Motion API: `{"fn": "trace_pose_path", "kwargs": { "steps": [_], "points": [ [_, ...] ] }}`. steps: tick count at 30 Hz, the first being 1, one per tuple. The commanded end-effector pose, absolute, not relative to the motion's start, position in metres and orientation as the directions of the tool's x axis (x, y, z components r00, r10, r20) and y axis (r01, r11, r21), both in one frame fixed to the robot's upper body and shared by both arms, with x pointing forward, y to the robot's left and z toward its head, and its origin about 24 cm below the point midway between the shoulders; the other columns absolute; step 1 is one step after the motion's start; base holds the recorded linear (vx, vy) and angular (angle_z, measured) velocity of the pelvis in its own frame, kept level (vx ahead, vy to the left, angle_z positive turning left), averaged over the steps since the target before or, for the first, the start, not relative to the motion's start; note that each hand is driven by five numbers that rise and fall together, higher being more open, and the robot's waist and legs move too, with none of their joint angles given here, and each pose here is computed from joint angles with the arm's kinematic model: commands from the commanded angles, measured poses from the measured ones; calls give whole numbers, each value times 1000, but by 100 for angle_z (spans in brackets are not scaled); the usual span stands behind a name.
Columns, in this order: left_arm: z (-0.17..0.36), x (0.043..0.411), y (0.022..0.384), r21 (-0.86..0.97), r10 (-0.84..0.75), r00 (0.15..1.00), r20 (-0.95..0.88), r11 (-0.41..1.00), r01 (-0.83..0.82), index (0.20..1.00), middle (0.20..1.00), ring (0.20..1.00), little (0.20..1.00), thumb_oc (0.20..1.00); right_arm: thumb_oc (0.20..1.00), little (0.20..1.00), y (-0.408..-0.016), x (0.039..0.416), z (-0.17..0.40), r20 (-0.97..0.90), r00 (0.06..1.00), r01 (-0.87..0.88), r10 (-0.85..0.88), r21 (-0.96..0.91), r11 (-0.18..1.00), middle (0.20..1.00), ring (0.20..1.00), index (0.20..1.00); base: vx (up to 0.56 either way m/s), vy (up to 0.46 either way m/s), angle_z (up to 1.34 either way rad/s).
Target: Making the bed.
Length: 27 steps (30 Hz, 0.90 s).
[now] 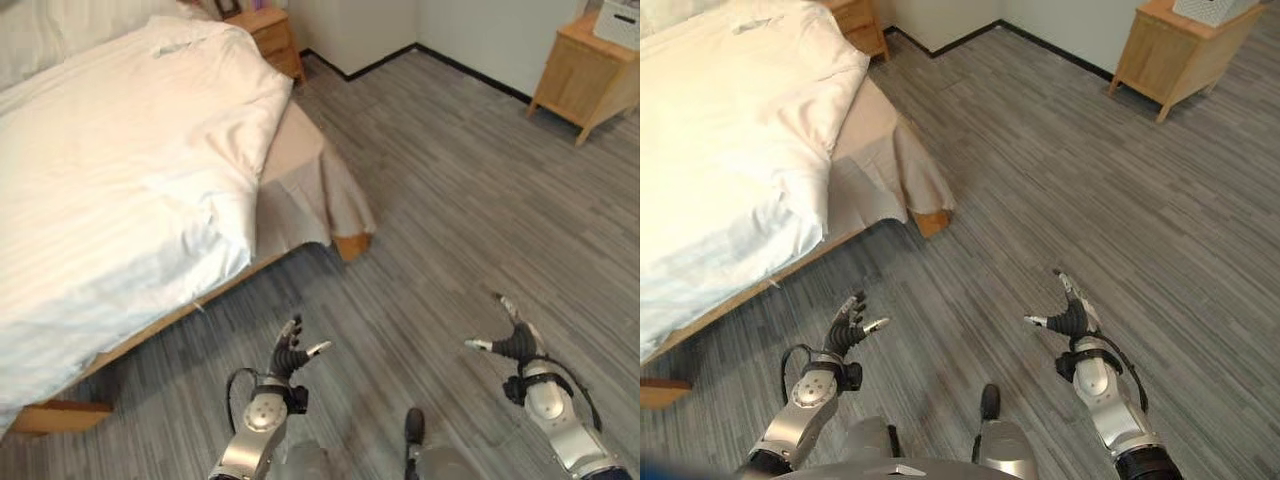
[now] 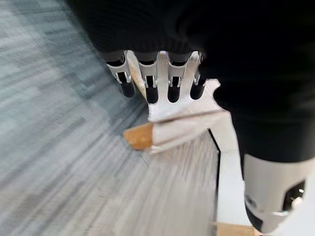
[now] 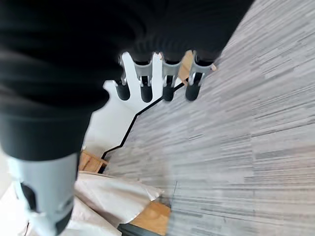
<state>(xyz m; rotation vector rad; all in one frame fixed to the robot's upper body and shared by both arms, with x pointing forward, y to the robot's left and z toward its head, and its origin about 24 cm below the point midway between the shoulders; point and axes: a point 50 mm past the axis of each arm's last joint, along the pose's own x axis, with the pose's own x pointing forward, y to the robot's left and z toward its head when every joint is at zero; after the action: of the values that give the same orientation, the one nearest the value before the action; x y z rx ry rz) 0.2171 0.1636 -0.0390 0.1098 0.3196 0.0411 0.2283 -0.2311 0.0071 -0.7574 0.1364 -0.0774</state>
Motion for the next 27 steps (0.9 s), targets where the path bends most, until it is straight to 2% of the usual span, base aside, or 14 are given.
{"fn": "trace_pose_path", "kwargs": {
  "steps": [1, 8, 16, 17, 20, 27],
  "points": [
    [-21, 223, 167, 93, 66, 974, -215, 995, -47, 1000, 1000, 1000, 1000, 1000, 1000, 1000, -227, 234, 24, -12, 997, 44, -72, -694, 719, 1000, 1000, 1000, 429, 64, -32],
    [-29, 219, 169, 113, 90, 963, -252, 992, -63, 1000, 1000, 1000, 1000, 1000, 1000, 1000, -231, 240, 24, 3, 994, 77, -111, -739, 670, 1000, 1000, 1000, 377, 91, 10],
    [-35, 208, 188, 193, 132, 948, -290, 978, -77, 1000, 1000, 1000, 1000, 1000, 1000, 1000, -211, 241, 19, -17, 999, 4, -29, -793, 610, 1000, 1000, 1000, 421, 125, 9],
    [-31, 212, 193, 234, 136, 952, -275, 970, -71, 1000, 1000, 1000, 1000, 1000, 1000, 1000, -206, 248, 30, 20, 1000, 6, 19, -825, 564, 1000, 1000, 1000, 157, 74, 46],
    [-27, 216, 199, 262, 148, 956, -255, 962, -79, 1000, 1000, 1000, 1000, 1000, 1000, 1000, -202, 254, 43, 75, 996, 37, 48, -834, 550, 1000, 1000, 1000, 180, 61, 41],
    [-10, 224, 213, 273, 199, 963, -180, 951, -145, 1000, 1000, 1000, 1000, 1000, 1000, 1000, -179, 265, 81, 220, 960, 88, 173, -824, 560, 1000, 1000, 1000, 328, -86, 54]
  ]
}}
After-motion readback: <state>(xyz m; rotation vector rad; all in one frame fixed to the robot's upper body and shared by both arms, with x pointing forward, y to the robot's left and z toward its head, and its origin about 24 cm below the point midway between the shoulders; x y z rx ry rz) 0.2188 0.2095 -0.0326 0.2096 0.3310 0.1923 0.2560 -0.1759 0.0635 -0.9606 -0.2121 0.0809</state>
